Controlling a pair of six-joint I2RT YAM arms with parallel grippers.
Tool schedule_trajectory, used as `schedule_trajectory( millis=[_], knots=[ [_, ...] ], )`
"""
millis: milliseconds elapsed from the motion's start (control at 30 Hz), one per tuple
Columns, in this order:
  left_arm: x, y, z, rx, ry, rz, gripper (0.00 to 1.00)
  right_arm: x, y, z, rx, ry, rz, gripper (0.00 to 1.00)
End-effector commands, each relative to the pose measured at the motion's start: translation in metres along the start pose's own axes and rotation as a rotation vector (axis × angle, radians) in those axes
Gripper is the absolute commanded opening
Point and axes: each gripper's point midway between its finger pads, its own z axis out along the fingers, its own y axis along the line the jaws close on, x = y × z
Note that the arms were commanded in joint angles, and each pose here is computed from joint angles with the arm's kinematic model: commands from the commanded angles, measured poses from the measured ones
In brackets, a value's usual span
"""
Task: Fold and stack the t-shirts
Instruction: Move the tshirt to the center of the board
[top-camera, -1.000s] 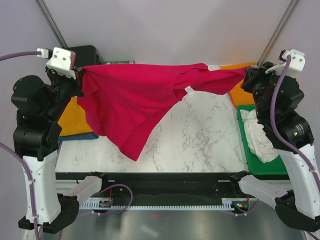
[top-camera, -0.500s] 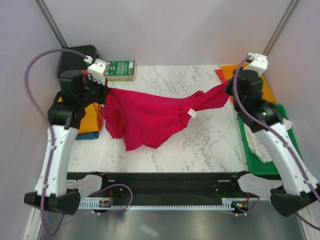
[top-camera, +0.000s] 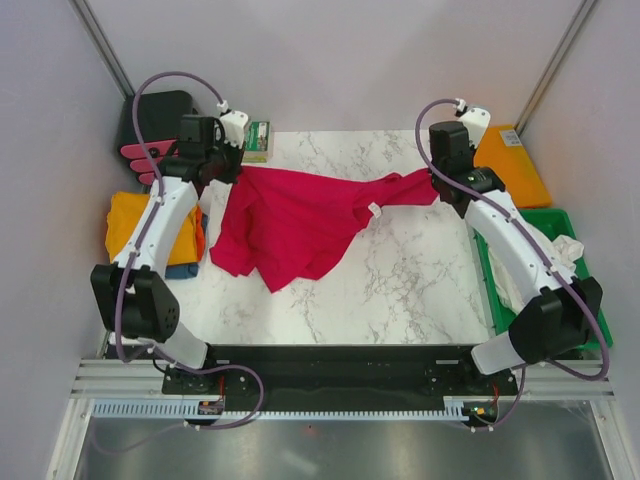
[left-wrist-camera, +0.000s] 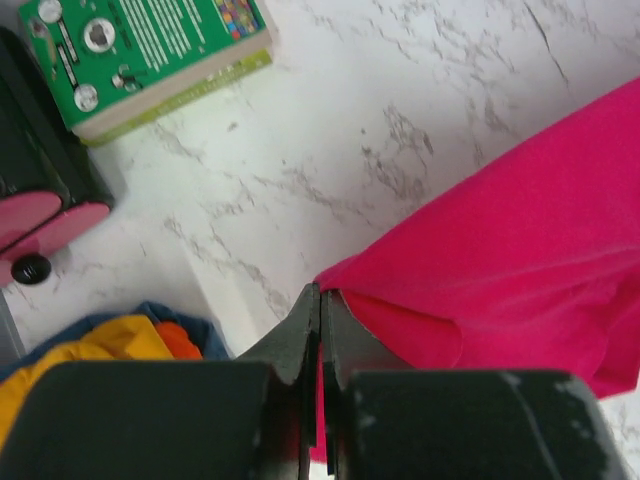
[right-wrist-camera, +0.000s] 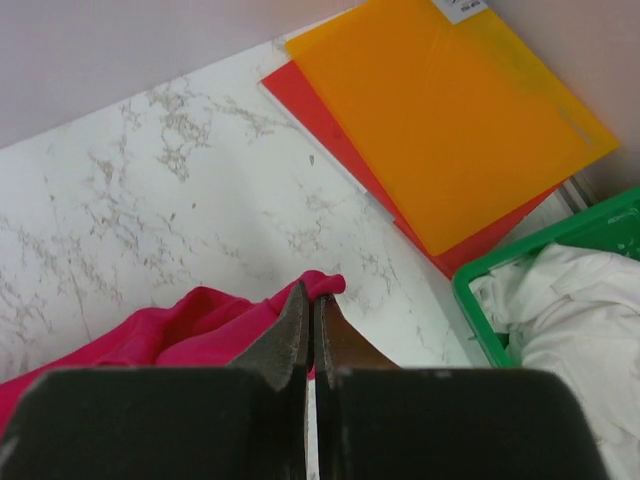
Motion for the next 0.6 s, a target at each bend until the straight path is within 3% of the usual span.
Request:
schedule_trajectory(
  millis=[0,33,67,133,167,233,267,333,400,467,500,533,567],
  knots=[
    [-0.042,0.022,0.017,-0.061,-0.098,0.015,0.04,-0.035,0.01,0.019,0.026,-0.087,0.078,0.0],
    [-0.041,0.023,0.022,-0.062,-0.09,0.013,0.11,-0.031,0.015,0.025,0.015,-0.067,0.069,0.11],
    [-0.034,0.025,0.033,-0.067,-0.065,0.005,0.28,-0.022,0.019,0.029,0.009,-0.031,0.046,0.3],
    [-0.027,0.026,0.038,-0.07,-0.043,0.001,0.47,-0.008,0.035,0.036,-0.035,0.014,0.034,0.42],
    [-0.024,0.028,0.037,-0.085,-0.036,-0.008,0.63,-0.004,0.039,0.035,-0.054,0.02,0.032,0.54],
    [-0.016,0.028,0.035,-0.088,-0.027,-0.014,0.77,0.01,0.05,0.028,-0.093,0.037,-0.002,0.72],
    [-0.018,0.028,0.028,-0.096,-0.041,-0.018,0.9,0.015,0.055,0.025,-0.111,0.042,-0.013,0.77],
    [-0.009,0.032,0.024,-0.117,-0.035,-0.028,0.98,0.038,0.069,0.016,-0.155,0.08,-0.058,0.81],
    [-0.009,0.034,0.011,-0.128,-0.052,-0.033,0.98,0.071,0.089,-0.001,-0.237,0.132,-0.113,0.81],
    [0.005,0.033,0.003,-0.137,-0.032,-0.034,0.98,0.108,0.108,-0.019,-0.335,0.189,-0.152,0.71],
    [0.002,0.031,-0.011,-0.144,-0.055,-0.032,0.97,0.129,0.128,-0.04,-0.407,0.21,-0.185,0.63],
    [0.02,0.026,-0.011,-0.132,-0.028,-0.033,0.96,0.142,0.139,-0.05,-0.447,0.225,-0.178,0.41],
    [0.026,0.026,-0.016,-0.134,-0.023,-0.04,0.95,0.165,0.146,-0.06,-0.479,0.266,-0.202,0.27]
  ],
)
